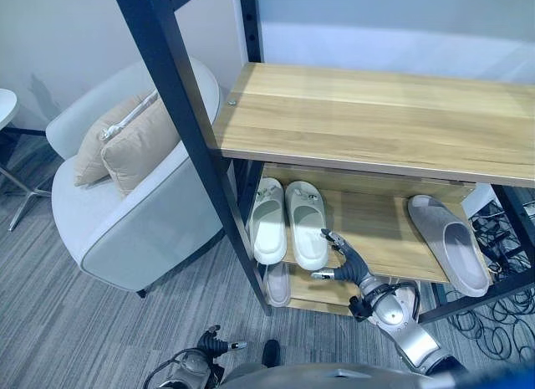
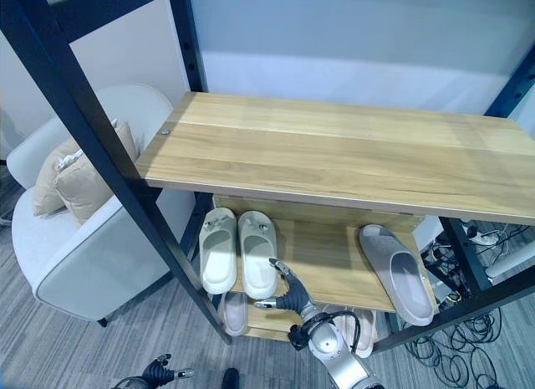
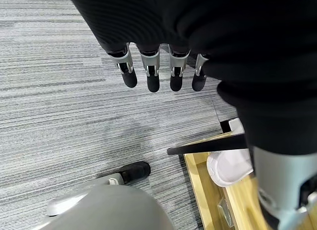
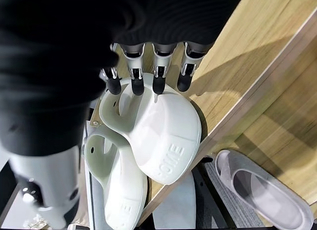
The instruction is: Arrange the slippers neatly on the shoe rack.
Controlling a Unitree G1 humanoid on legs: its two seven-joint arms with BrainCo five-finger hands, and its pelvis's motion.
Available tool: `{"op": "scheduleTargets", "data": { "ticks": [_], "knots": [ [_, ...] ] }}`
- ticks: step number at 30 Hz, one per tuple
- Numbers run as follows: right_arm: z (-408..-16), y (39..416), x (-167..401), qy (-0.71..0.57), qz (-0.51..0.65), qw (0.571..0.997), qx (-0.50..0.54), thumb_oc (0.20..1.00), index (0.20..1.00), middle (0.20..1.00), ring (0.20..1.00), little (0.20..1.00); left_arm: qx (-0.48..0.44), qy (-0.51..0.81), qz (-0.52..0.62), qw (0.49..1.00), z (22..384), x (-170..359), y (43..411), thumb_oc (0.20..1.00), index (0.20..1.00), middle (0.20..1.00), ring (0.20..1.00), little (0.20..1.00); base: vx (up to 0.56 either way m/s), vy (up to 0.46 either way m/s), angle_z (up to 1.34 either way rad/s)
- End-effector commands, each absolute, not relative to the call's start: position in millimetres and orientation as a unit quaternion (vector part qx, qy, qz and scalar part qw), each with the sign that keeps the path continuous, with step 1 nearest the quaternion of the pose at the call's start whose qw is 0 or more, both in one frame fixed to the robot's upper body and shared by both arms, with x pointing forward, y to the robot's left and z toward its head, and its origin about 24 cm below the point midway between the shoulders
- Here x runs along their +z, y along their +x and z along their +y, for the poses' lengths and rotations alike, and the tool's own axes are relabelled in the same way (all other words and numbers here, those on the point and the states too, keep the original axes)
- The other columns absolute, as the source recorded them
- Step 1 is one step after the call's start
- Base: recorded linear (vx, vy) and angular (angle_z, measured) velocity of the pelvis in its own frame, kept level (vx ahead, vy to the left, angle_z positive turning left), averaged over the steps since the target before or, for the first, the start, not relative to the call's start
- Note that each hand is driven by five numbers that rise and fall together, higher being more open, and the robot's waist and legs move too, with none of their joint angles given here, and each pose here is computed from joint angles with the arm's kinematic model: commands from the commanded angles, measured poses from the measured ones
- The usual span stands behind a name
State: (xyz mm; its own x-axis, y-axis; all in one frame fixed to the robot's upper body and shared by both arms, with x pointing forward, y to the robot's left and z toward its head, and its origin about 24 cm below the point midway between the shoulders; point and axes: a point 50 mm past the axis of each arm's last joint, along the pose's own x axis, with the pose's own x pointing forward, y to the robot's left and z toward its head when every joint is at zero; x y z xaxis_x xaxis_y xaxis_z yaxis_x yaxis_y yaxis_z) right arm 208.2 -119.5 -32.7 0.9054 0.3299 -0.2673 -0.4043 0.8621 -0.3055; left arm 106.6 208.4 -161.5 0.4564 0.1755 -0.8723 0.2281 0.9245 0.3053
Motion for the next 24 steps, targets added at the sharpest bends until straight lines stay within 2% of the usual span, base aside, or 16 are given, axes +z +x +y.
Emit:
{"op": "scheduleTargets", "data": {
  "ticks": [1, 16, 24],
  "knots": [
    [-99.1, 213.9, -2.7, -0.142, 0.023, 0.964, 0.224, 1.000, 1.000, 1.000, 1.000, 1.000, -0.055, 0.175, 0.512, 0.839, 177.6, -164.0, 114.9, 1.000, 1.000, 1.000, 1.000, 1.000, 0.00, 0.000, 0.00],
    [-93.2, 209.0, -7.8, -0.117, 0.046, 0.957, 0.262, 1.000, 1.000, 1.000, 1.000, 1.000, -0.062, 0.174, 0.515, 0.837, 177.3, -164.6, 112.9, 1.000, 1.000, 1.000, 1.000, 1.000, 0.00, 0.000, 0.00],
    [-123.0, 215.4, 6.0, -0.227, -0.025, 0.961, 0.155, 1.000, 1.000, 1.000, 1.000, 1.000, -0.051, 0.175, 0.512, 0.839, 174.7, -164.7, 112.7, 1.000, 1.000, 1.000, 1.000, 1.000, 0.00, 0.000, 0.00]
  ]
}}
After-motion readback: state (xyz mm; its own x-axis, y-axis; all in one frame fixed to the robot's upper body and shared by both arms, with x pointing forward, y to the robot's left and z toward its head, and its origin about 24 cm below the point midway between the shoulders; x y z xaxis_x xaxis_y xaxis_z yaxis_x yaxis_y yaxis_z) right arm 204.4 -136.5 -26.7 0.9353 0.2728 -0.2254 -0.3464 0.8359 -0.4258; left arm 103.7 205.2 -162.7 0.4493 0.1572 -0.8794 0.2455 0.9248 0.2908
